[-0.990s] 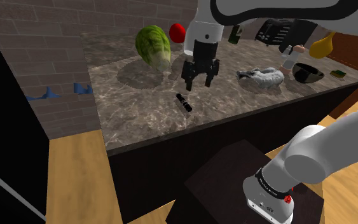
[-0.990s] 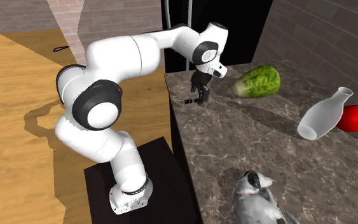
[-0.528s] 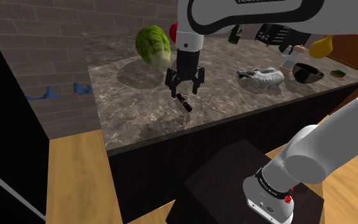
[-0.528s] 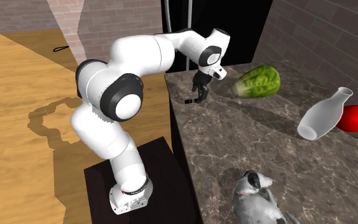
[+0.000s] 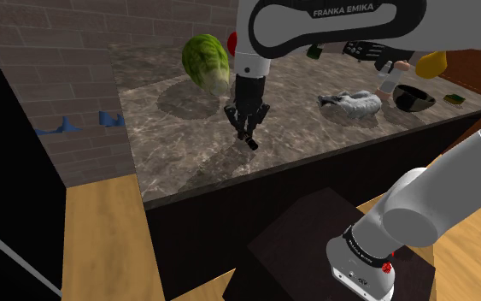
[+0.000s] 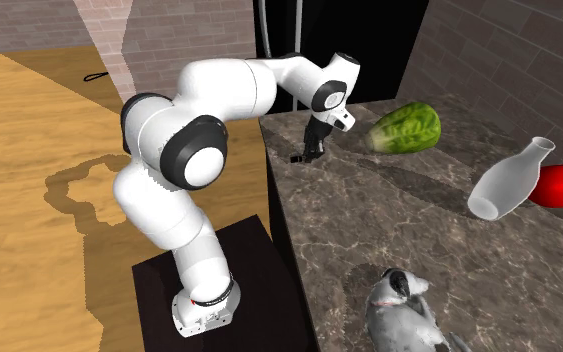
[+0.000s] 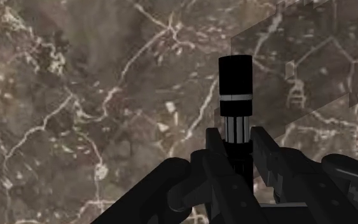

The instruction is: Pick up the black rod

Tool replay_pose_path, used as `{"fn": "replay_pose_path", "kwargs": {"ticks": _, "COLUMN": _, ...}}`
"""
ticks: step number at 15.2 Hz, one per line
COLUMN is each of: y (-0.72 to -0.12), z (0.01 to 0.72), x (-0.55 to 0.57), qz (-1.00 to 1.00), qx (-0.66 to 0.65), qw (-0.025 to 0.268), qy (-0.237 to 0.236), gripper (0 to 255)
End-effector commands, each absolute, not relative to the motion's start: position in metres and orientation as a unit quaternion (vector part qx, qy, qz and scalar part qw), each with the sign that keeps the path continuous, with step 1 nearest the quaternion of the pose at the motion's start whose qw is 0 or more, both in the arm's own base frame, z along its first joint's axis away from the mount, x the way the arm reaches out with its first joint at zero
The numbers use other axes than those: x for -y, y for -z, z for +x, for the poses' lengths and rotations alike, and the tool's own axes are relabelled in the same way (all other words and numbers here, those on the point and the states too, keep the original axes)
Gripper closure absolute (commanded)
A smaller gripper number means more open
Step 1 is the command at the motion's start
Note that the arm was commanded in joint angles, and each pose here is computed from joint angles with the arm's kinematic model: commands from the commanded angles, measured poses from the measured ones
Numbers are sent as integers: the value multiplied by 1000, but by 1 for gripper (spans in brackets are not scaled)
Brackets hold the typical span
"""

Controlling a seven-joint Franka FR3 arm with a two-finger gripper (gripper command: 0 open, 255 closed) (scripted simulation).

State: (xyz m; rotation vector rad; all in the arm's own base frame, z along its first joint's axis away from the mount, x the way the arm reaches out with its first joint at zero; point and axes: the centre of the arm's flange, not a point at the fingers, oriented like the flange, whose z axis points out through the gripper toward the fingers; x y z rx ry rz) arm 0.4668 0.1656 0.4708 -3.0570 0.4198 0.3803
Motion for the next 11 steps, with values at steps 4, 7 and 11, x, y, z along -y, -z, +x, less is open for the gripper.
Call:
{"fn": "replay_pose_path", "kwargs": {"ticks": 4, "y": -468, "z": 467, "x": -164, "qz": -983, "qx": -135, "qw": 14, "qy": -125, "gripper": 255}}
{"fn": "replay_pose_path", "kwargs": {"ticks": 7, "y": -468, "z": 466, "x": -165, "qz": -983, "qx": -135, "qw": 15, "qy": -125, "gripper": 255}}
{"fn": "replay_pose_path", "kwargs": {"ticks": 11, "y": -489, "z": 466, "x": -165, "qz": -983, "qx": -135, "qw": 15, "qy": -125, "gripper": 255}}
